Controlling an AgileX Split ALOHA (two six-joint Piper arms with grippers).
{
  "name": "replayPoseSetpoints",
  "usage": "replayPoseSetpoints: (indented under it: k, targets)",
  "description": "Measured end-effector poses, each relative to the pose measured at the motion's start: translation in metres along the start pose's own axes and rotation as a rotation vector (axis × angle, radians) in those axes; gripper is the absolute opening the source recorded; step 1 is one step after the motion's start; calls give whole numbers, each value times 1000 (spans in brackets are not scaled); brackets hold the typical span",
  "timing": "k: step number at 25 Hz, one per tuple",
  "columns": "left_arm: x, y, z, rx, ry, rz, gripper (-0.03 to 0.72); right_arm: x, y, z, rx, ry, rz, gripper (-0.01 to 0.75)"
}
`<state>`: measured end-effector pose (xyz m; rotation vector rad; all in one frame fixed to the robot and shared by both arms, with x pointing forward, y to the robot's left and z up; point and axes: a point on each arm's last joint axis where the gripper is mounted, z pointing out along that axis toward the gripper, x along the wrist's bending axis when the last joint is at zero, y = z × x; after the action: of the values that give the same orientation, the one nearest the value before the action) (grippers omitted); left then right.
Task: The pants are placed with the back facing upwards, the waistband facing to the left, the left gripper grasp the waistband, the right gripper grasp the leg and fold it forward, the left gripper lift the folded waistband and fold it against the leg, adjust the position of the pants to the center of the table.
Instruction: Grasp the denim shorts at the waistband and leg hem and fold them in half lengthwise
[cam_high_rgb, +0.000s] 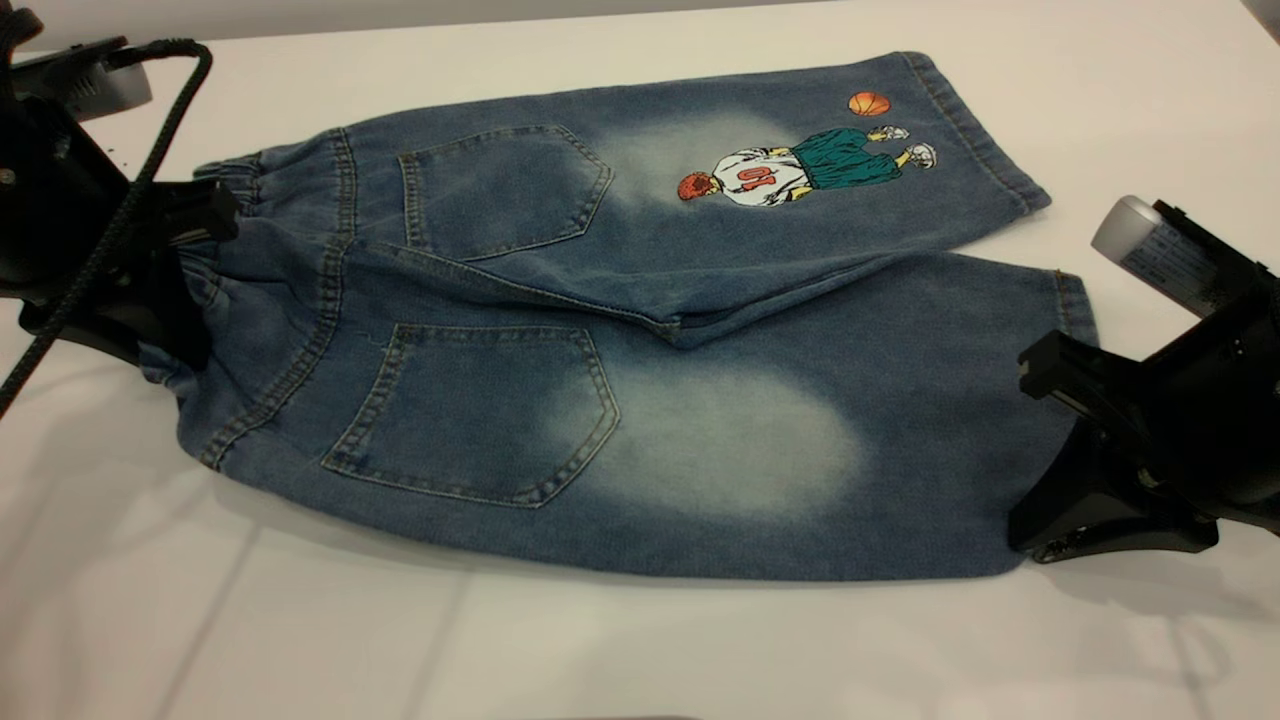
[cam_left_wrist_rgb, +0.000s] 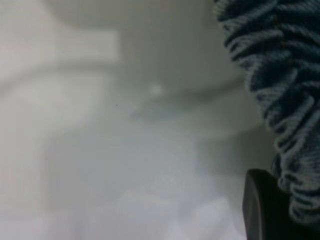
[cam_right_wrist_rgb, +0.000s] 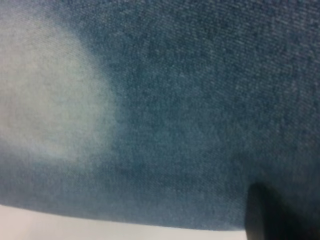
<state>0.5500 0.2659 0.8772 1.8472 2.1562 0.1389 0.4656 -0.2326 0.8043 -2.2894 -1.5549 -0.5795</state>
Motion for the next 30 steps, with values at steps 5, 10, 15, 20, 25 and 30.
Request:
replayPoseSetpoints:
  k: [5, 10, 15, 20, 25, 30]
  targets:
    - [-1, 2, -7, -15, -7, 7, 95, 6, 0, -2, 2, 48, -34, 20]
    - [-5, 5, -28, -55, -25, 17, 95, 29, 4, -25, -64, 173, -100, 21]
    - [-8, 4, -50, -63, -44, 26, 95, 54, 6, -53, -127, 308, -132, 21]
    - [-13, 4, -78, -124, -79, 16, 95, 81, 21, -76, -195, 416, -142, 21]
    - [-18, 7, -104, -229, -137, -48, 95, 107, 47, -92, -266, 480, -171, 21]
    - [-21, 14, -109, -306, -193, -167, 97, 132, 72, -112, -351, 526, -208, 21]
